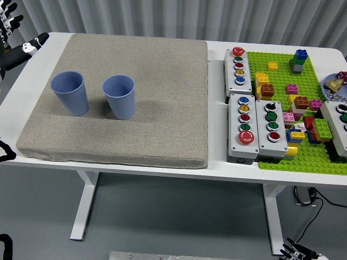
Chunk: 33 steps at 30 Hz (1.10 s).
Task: Pick cup pour cup place
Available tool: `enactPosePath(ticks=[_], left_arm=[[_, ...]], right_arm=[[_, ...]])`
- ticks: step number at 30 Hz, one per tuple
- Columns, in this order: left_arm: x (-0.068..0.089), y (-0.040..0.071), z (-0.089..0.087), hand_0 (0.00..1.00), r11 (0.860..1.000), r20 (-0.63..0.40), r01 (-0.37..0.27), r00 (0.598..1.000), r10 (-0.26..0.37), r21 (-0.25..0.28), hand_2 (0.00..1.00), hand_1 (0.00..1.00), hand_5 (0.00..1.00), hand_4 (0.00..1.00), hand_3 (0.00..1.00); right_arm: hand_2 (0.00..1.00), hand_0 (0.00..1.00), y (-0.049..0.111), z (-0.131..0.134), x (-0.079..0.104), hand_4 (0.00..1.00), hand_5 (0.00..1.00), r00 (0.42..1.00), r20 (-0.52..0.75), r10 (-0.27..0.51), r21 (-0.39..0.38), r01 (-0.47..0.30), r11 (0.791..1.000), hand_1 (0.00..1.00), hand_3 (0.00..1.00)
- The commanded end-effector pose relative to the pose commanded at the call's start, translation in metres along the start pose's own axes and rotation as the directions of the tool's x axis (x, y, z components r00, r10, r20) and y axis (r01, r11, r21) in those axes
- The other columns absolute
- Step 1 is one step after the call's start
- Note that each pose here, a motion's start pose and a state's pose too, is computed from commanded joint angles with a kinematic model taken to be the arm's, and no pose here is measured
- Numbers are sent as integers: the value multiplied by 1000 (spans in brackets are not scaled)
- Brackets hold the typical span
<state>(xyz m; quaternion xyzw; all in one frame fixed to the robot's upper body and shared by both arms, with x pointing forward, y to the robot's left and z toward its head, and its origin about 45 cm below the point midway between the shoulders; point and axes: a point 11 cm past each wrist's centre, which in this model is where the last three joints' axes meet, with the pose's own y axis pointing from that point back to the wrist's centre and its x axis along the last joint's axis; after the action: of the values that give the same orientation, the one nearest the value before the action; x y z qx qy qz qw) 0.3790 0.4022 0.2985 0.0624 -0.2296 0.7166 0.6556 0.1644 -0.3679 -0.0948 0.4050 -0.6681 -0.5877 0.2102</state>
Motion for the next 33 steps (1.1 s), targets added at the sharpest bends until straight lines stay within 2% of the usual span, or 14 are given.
enactPosePath(ticks=[5, 16, 33], left_arm=[[-6, 6, -10, 906, 999, 7, 21, 1000, -22, 29, 998, 912, 392, 973, 998], [-24, 29, -44, 917, 989, 0, 79, 997, -79, 124, 998, 917, 405, 972, 998], [-36, 44, -86, 917, 968, -75, 90, 994, -75, 234, 998, 921, 429, 969, 998]], right_arm=[[728, 765, 0, 0, 0, 238, 149, 1000, 0, -2, 0, 2, 1000, 693, 619], [729, 765, 0, 2, 1, 237, 150, 1000, -5, -1, -7, 1, 1000, 695, 618], [730, 765, 0, 3, 0, 236, 151, 1000, -7, -4, -10, 4, 1000, 694, 618]])
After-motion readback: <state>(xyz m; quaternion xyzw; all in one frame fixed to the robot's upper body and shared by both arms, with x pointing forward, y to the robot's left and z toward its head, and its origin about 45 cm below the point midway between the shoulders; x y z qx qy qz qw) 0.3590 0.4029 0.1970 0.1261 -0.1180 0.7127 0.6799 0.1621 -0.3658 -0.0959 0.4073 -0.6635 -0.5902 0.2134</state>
